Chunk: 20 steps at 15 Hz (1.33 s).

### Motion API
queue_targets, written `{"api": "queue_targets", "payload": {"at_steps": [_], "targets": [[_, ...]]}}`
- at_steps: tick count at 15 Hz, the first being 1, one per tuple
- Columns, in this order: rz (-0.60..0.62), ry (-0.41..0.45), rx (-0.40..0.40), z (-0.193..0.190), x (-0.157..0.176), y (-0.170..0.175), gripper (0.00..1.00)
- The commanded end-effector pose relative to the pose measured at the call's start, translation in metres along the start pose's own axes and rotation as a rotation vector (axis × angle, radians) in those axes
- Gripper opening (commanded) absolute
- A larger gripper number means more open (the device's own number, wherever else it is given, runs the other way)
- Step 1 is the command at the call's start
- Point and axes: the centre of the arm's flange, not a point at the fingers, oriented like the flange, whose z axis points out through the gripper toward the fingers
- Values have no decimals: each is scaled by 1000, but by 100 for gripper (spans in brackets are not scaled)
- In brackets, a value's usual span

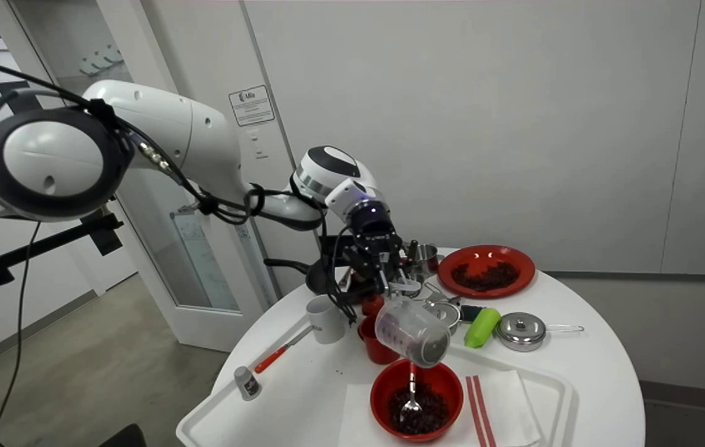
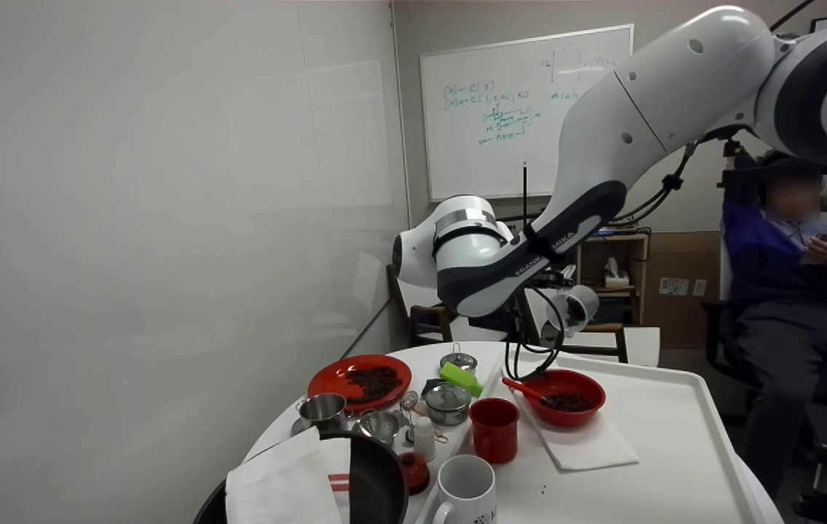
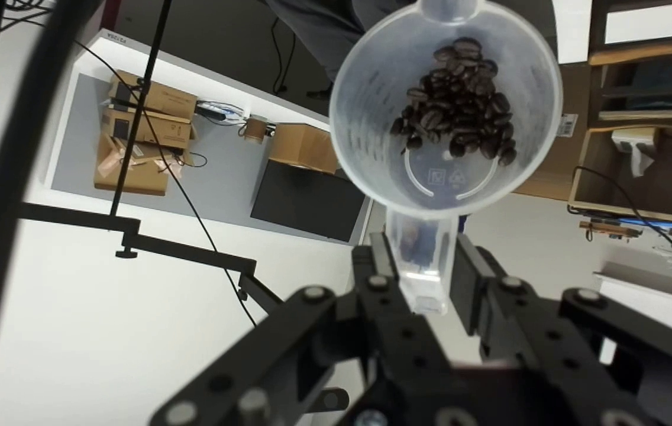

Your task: Pour some of the contents of the clear jar into the red bowl

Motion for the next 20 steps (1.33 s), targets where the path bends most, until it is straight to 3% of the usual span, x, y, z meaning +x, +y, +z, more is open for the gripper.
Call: {"api": "queue_targets", "payload": {"at_steps": [1, 6, 13, 17, 20], "targets": [[25, 83, -27, -9, -7, -8, 12], [32, 165, -43, -13, -15, -8, 12], [48, 213, -27, -18, -19, -10, 12], [17, 193, -22, -17, -22, -11, 12], [-120, 111, -18, -15, -28, -11, 12]]}}
